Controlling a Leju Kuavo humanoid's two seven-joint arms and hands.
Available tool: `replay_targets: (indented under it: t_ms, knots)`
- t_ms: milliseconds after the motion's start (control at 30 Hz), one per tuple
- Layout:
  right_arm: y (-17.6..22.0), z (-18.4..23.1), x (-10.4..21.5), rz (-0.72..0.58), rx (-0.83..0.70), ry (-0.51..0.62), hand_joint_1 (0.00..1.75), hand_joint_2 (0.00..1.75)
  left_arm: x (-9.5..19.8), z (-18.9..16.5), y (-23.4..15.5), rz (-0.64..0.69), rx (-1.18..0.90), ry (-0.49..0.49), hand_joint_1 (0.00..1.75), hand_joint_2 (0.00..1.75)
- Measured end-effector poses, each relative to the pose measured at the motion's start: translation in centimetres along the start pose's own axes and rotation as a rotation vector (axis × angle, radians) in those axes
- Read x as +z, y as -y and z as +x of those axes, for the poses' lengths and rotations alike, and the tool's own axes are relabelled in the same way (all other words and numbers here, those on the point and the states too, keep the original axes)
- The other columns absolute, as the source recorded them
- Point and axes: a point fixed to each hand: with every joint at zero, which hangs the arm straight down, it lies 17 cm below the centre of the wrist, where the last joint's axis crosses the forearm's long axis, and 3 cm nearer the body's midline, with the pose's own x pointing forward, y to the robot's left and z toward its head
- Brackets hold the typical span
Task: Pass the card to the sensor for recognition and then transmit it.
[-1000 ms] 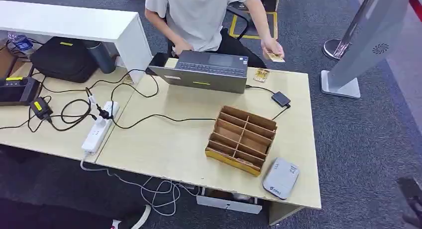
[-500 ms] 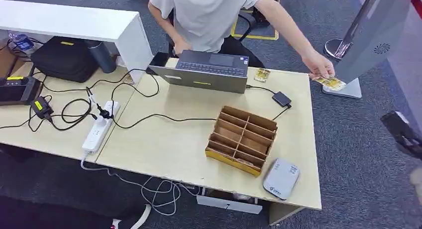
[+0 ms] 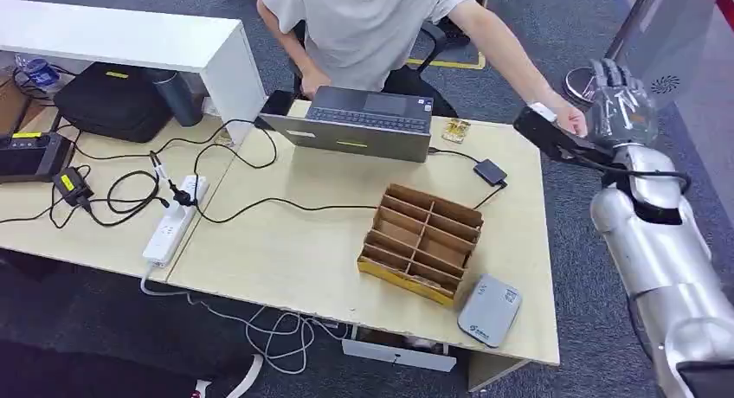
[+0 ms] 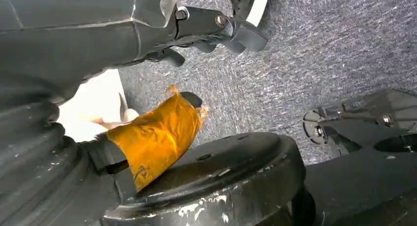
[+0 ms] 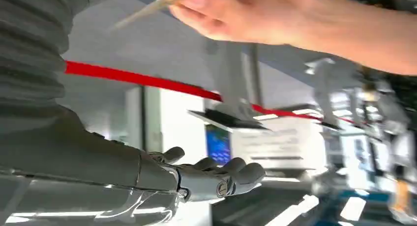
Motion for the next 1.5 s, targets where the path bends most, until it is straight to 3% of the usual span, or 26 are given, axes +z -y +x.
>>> replay_targets:
  t_ms: [200, 567, 600, 1500]
  knots:
    - [2.9, 8.5, -1.0, -0.067, 0.038, 0.148, 0.00, 1.75, 0.2, 0.3, 1.0, -0.051, -0.004, 0.017, 0.00, 1.75]
    - [4.0, 11.1, -0.8, -0.102, 0.063, 0.200, 0.00, 1.75, 0.2, 0.3, 1.2, -0.065, 0.001, 0.018, 0.00, 1.75]
    - [4.0, 11.3, -0.7, -0.103, 0.064, 0.203, 1.75, 1.75, 0.2, 0.3, 1.2, -0.066, 0.001, 0.019, 0.00, 1.75]
    - [3.1, 12.5, 0.9, -0.093, 0.022, 0.263, 1.75, 1.75, 0.6, 2.0, 2.0, -0.116, 0.000, 0.111, 0.00, 1.75]
